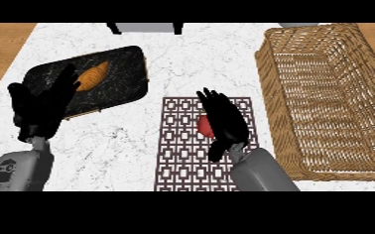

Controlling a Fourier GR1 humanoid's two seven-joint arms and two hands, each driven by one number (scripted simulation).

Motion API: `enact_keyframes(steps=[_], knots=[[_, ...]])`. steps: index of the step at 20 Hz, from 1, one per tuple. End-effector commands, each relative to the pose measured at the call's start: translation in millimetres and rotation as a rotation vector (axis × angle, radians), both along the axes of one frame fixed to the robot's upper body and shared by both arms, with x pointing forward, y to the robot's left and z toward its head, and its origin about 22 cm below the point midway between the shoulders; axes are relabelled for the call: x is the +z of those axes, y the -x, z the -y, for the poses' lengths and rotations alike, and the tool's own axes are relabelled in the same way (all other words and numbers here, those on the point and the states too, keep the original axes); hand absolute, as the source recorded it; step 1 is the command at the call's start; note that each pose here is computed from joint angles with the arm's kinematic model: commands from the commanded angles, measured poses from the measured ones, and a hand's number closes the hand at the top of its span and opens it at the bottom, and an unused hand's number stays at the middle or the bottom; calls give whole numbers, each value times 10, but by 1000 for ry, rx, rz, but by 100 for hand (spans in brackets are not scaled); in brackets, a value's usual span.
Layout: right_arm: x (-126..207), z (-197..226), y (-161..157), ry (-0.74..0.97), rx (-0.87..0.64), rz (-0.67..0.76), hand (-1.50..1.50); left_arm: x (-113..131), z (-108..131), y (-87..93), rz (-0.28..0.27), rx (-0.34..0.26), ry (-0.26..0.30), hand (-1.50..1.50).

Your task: Pick the bell pepper from the placemat and place it in the basket

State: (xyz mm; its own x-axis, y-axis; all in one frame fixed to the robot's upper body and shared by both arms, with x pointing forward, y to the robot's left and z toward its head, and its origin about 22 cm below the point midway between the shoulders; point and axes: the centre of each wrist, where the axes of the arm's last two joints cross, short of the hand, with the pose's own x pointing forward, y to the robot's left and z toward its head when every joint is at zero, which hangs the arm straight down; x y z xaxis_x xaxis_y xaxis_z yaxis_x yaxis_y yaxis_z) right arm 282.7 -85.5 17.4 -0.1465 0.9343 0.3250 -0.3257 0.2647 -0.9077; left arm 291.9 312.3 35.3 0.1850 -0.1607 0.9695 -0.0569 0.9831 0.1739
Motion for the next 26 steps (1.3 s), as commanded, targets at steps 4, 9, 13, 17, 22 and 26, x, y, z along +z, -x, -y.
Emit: enact_keyframes(steps=[4,9,13,17,22,26], knots=[[-322,-107,29,66,-12,2,-150,6,-84,-119,13,0,-13,0],[-313,-63,-97,167,74,-28,150,97,-130,-80,-13,-1,1,0],[-354,-140,-116,168,76,-12,150,120,-75,42,-4,2,3,0],[-523,-124,-101,169,83,-6,150,-61,-34,70,2,-3,-9,0],[-69,8,-568,83,-308,-17,150,58,26,-87,9,-18,-10,0],[152,296,-819,-78,-770,-22,150,66,-13,-62,18,-16,1,0]])
